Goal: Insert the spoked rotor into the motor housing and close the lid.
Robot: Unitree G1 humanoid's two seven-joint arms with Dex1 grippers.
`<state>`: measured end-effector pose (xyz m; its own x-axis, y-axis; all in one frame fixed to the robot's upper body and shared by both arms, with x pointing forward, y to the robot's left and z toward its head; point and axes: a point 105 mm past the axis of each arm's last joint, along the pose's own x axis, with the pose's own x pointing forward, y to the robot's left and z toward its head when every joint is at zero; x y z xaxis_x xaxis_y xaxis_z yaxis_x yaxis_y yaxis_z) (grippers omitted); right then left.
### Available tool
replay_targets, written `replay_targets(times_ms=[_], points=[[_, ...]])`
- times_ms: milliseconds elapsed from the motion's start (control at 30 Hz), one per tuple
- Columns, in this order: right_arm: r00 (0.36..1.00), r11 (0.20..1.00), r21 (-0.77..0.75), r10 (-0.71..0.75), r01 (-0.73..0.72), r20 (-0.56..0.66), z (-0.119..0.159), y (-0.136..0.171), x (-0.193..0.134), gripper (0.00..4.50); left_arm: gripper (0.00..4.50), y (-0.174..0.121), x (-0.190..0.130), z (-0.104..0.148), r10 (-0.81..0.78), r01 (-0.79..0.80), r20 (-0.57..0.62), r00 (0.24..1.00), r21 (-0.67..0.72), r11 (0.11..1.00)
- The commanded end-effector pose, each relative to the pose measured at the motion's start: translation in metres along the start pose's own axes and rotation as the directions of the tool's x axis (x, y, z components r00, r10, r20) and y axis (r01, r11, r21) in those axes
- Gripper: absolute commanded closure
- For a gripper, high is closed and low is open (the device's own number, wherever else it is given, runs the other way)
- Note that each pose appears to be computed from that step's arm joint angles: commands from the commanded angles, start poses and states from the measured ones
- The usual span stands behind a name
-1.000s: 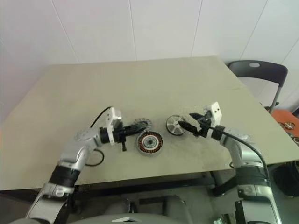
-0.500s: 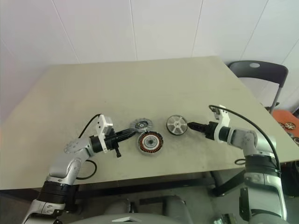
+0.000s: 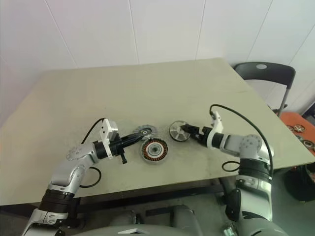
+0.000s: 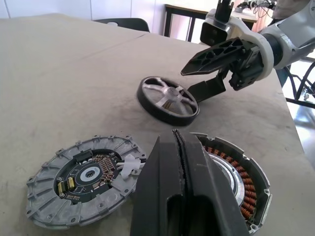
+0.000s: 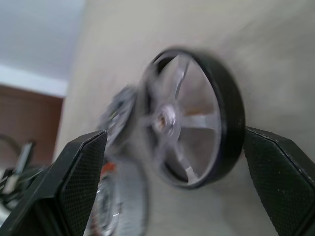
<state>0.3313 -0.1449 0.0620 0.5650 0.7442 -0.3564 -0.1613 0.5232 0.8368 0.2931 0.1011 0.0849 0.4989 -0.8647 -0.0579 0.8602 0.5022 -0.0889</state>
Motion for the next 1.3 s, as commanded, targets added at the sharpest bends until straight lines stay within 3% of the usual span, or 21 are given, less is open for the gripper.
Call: replay_targets(times_ms=[33,67,200,533,733,933,1100,1200,1300], points=[[0.999,0.999,-0.010,0.042,-0.042,0.007,0.003,0.018,0.017,0.00,4.47,0.006,0.002,0.016,0.009,-0.012,0.042,0.999,0.066,0.998],[0.999,0.999,-0.006,0.039,-0.039,0.011,0.001,0.018,0.021,0.00,4.47,0.007,0.002,0.017,0.016,-0.019,0.045,0.999,0.075,0.997],[0.999,0.999,0.022,0.027,-0.028,0.040,-0.001,0.014,0.029,0.87,4.50,0.010,0.000,0.018,0.032,-0.035,0.041,0.999,0.086,0.996],[0.995,1.000,0.028,0.006,-0.009,0.095,0.005,0.002,0.031,4.17,4.50,0.013,0.001,0.019,0.038,-0.042,0.042,0.998,0.092,0.995],[0.992,0.996,0.063,0.063,-0.070,0.113,0.004,0.009,0.032,4.19,4.50,0.012,0.003,0.019,0.034,-0.038,0.039,0.999,0.092,0.995],[0.901,0.904,0.035,0.419,-0.425,0.112,0.005,0.064,0.009,4.19,4.50,0.010,-0.008,0.019,0.010,-0.012,0.035,0.999,0.054,0.998],[0.812,0.812,0.035,0.583,-0.582,-0.028,-0.021,0.092,-0.006,4.19,4.50,0.011,-0.013,0.014,0.017,-0.018,0.016,1.000,0.044,0.999],[0.775,0.790,0.034,0.609,-0.613,-0.169,-0.047,0.101,-0.008,4.19,4.50,0.009,-0.013,0.012,0.014,-0.015,0.012,1.000,0.040,0.999],[0.758,0.787,0.053,0.608,-0.615,-0.234,-0.059,0.099,-0.005,4.19,4.50,0.006,-0.013,0.009,0.012,-0.012,0.008,1.000,0.028,1.000]])
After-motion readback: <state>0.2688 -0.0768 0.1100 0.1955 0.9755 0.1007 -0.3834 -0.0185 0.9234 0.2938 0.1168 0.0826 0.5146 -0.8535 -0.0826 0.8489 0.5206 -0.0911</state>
